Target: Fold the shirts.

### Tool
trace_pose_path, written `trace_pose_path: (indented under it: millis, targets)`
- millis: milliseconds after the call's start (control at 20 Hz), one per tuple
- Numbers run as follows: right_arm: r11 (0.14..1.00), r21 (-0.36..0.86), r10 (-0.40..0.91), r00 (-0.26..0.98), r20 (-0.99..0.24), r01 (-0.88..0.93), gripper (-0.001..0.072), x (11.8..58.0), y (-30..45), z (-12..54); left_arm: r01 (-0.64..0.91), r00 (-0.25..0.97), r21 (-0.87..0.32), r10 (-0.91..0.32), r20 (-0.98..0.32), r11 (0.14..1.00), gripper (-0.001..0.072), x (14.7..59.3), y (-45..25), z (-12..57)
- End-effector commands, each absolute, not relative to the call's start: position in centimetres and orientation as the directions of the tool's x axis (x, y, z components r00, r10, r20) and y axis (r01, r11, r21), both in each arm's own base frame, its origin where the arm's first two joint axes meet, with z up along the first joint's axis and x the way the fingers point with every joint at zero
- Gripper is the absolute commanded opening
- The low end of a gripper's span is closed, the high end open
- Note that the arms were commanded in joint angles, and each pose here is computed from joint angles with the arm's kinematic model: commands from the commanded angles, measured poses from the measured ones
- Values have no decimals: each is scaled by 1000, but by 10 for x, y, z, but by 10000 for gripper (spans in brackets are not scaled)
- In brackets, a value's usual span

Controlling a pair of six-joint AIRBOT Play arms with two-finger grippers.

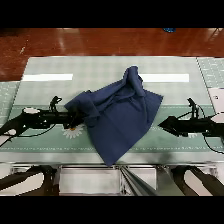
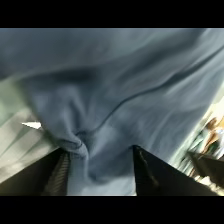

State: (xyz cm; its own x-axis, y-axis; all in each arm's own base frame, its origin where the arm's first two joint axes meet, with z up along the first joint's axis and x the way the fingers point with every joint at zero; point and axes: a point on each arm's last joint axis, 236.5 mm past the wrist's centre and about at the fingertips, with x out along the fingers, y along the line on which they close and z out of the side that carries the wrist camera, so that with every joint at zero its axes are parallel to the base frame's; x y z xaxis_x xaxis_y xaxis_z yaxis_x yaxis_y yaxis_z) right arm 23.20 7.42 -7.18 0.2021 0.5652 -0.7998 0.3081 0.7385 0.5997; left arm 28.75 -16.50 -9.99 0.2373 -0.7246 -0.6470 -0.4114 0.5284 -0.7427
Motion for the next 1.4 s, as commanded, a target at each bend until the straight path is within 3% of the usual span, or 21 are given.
trace_pose_path:
  millis: [0,50,100,300,450,750,1050,1100,1200,1250,1350]
  targets:
    - [725,614,605,137,-784,312,409,213,85,-73,-422,308,-753,-701,-643,505,374,310,-166,-106]
    - [720,617,617,115,-779,318,409,207,88,-74,-386,310,-768,-712,-629,510,172,315,-168,-99]
    - [722,617,625,88,-776,314,409,199,93,-76,-344,309,-785,-727,-613,515,79,319,-172,-91]
    - [755,600,620,10,-784,265,409,185,122,-81,-233,298,-835,-781,-549,498,63,337,-183,-54]
    - [778,578,592,21,-806,245,409,190,146,-87,-181,288,-839,-788,-543,512,18,343,-185,-42]
    - [690,655,673,60,-737,306,409,214,194,-99,-177,275,-845,-799,-535,505,18,340,-187,-40]
    - [709,650,677,-5,-736,272,407,246,229,-113,-174,259,-850,-809,-527,498,18,337,-190,-38]
    - [710,655,679,-6,-734,256,358,254,235,-112,-173,252,-852,-814,-523,494,18,335,-191,-37]
    - [700,692,699,26,-714,180,82,280,248,-98,-169,242,-856,-821,-517,489,18,333,-192,-35]
    - [695,710,709,52,-703,112,25,294,253,-85,-162,245,-858,-822,-514,488,18,334,-193,-33]
    - [673,739,738,58,-672,0,24,317,258,-48,-109,268,-872,-831,-488,477,18,346,-189,-12]
